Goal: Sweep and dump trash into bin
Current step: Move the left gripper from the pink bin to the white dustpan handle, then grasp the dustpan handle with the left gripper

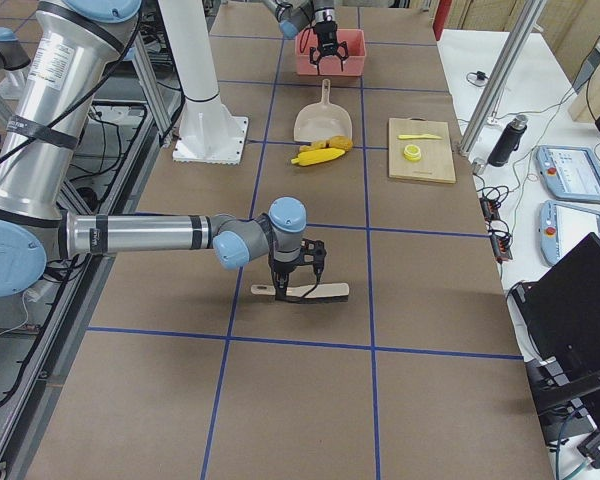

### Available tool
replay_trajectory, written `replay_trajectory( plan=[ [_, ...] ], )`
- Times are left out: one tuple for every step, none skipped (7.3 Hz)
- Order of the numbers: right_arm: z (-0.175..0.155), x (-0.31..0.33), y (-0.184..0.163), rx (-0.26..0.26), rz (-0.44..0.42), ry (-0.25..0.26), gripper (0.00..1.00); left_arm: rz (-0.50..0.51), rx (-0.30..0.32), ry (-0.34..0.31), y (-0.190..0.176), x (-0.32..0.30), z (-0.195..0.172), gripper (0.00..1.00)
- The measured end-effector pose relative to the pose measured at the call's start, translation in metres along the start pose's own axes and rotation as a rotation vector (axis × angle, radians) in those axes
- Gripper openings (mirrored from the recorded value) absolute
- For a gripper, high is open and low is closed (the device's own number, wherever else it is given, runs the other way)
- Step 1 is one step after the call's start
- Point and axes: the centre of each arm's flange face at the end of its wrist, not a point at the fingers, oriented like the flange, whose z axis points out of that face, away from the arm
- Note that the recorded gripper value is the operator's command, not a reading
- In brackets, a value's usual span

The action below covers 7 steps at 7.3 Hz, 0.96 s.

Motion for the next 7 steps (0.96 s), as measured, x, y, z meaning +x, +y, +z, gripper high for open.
replay_trajectory(
  plan=[
    [0.005, -0.002, 0.000, -0.010, 0.004, 0.004, 1.00, -0.046, 0.023, 0.009, 0.009, 0.003, 0.012, 0.97],
    [0.009, -0.001, 0.002, -0.019, 0.007, 0.008, 1.00, -0.095, 0.040, 0.015, 0.017, 0.003, 0.023, 0.97],
    [0.011, 0.001, 0.005, -0.028, 0.012, 0.011, 0.98, -0.120, 0.047, 0.019, 0.024, 0.000, 0.035, 0.97],
    [0.014, 0.003, 0.006, -0.035, 0.016, 0.013, 0.94, -0.130, 0.047, 0.021, 0.028, -0.005, 0.046, 0.97],
    [0.016, 0.005, 0.008, -0.042, 0.020, 0.015, 0.88, -0.136, 0.044, 0.022, 0.032, -0.008, 0.054, 0.97],
    [0.019, 0.006, 0.009, -0.049, 0.021, 0.017, 0.81, -0.137, 0.043, 0.026, 0.039, -0.008, 0.060, 0.97],
    [0.022, 0.006, 0.010, -0.056, 0.018, 0.017, 0.76, -0.138, 0.041, 0.033, 0.046, -0.005, 0.067, 0.98]
  ],
)
